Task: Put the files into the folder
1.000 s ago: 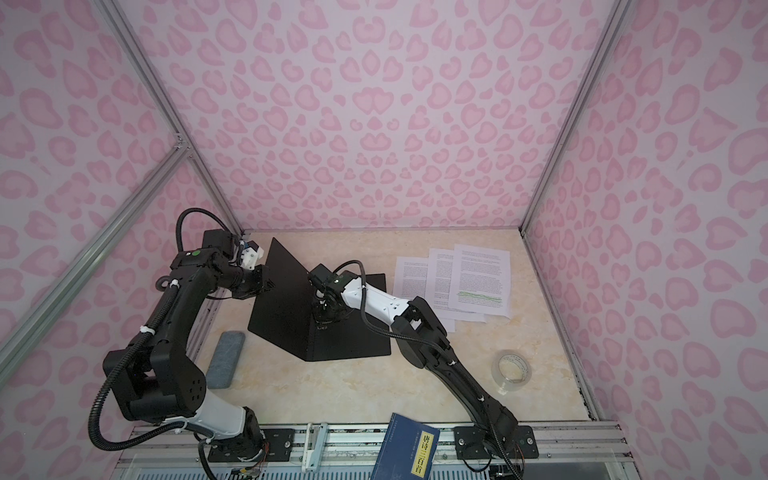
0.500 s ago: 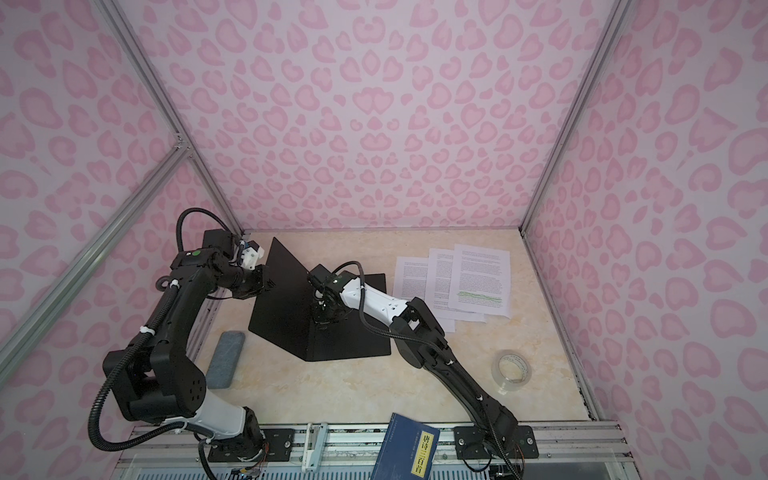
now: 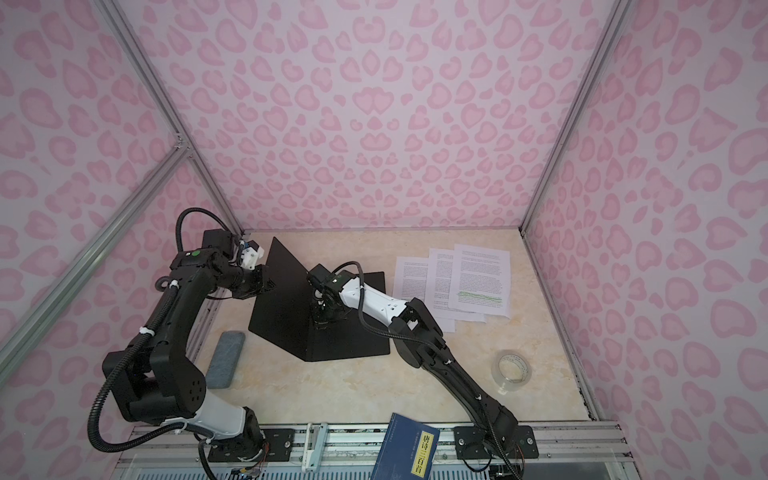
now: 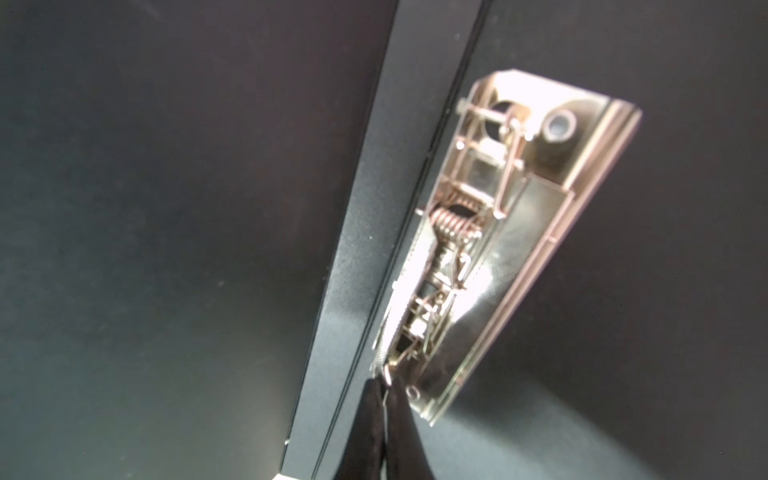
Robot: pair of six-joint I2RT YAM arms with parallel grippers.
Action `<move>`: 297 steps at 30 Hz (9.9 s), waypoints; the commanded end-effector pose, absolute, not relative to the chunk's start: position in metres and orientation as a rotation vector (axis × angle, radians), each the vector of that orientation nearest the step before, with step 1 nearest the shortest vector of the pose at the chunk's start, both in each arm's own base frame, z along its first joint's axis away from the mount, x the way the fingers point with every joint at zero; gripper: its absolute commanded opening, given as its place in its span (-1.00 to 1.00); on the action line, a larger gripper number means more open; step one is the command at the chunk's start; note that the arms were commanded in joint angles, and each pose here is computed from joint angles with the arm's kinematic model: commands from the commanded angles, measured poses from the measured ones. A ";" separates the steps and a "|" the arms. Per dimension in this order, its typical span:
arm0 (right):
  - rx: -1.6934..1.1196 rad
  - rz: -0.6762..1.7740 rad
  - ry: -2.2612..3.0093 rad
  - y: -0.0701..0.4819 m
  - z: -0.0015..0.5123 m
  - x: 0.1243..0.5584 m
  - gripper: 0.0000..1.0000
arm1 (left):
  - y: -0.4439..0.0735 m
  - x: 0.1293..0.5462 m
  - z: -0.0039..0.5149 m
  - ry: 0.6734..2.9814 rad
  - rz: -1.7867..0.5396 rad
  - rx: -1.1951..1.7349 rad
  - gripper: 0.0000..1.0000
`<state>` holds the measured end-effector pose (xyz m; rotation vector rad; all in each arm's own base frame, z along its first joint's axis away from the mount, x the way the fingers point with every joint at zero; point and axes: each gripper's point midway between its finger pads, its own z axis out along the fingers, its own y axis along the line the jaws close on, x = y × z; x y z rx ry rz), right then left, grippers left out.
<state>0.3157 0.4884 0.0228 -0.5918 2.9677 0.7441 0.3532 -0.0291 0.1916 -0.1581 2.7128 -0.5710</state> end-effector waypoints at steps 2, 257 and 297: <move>-0.600 0.578 3.031 0.469 -0.001 0.312 -1.00 | -0.036 0.350 0.199 2.704 -0.626 -0.137 -0.94; -0.238 0.562 2.916 0.301 0.061 0.342 -0.09 | 0.100 0.321 0.176 2.781 0.122 -0.240 0.98; -0.313 0.620 3.241 0.292 0.008 0.198 -0.02 | -0.010 0.365 0.189 2.743 -0.328 0.078 0.98</move>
